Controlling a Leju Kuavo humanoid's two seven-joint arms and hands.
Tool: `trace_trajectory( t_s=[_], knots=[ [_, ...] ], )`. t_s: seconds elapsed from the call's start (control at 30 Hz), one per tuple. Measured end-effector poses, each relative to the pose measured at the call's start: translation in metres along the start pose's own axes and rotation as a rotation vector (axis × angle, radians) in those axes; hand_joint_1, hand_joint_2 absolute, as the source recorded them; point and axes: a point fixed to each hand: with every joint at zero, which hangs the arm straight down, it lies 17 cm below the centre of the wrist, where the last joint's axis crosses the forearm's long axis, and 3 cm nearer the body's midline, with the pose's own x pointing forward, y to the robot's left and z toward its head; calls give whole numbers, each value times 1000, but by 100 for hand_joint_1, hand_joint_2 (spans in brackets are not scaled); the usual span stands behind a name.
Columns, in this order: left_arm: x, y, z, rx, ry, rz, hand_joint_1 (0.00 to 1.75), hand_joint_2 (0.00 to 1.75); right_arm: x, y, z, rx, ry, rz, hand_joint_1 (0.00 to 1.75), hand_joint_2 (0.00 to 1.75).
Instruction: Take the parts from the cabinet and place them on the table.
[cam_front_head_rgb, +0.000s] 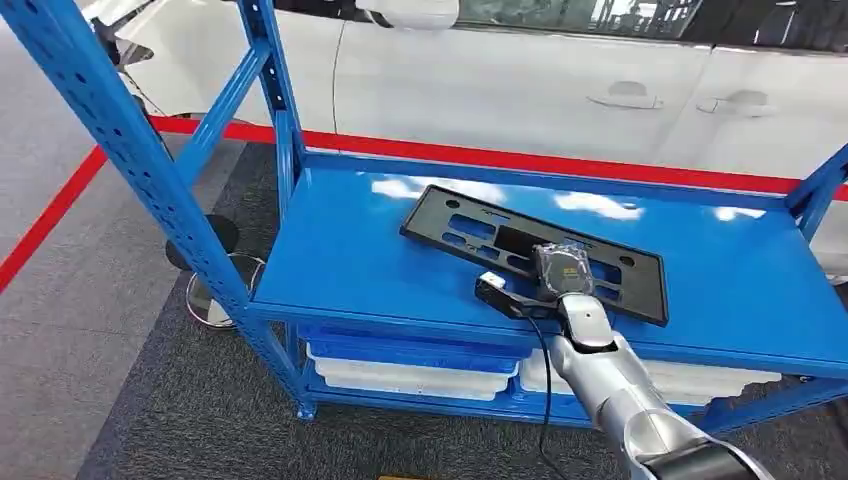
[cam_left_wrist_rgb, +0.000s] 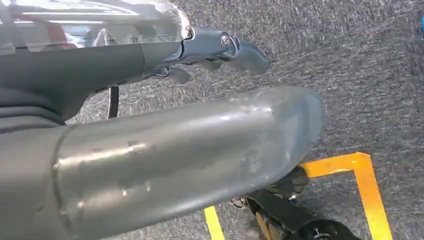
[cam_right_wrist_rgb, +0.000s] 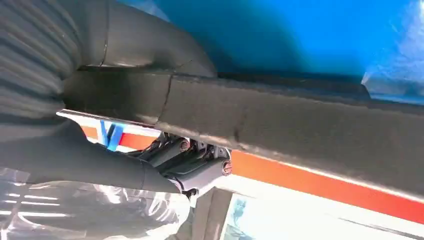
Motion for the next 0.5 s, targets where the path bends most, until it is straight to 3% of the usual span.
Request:
trace_trajectory(
  t_s=[0.37,0.5],
  knots=[
    [2,-2,0,-8,-2,6,0,0,20,9,6,29,-61,-90,175,175],
    [0,1,0,-1,2,12,0,0,9,7,5,25,-56,-80,175,175]
  ],
)
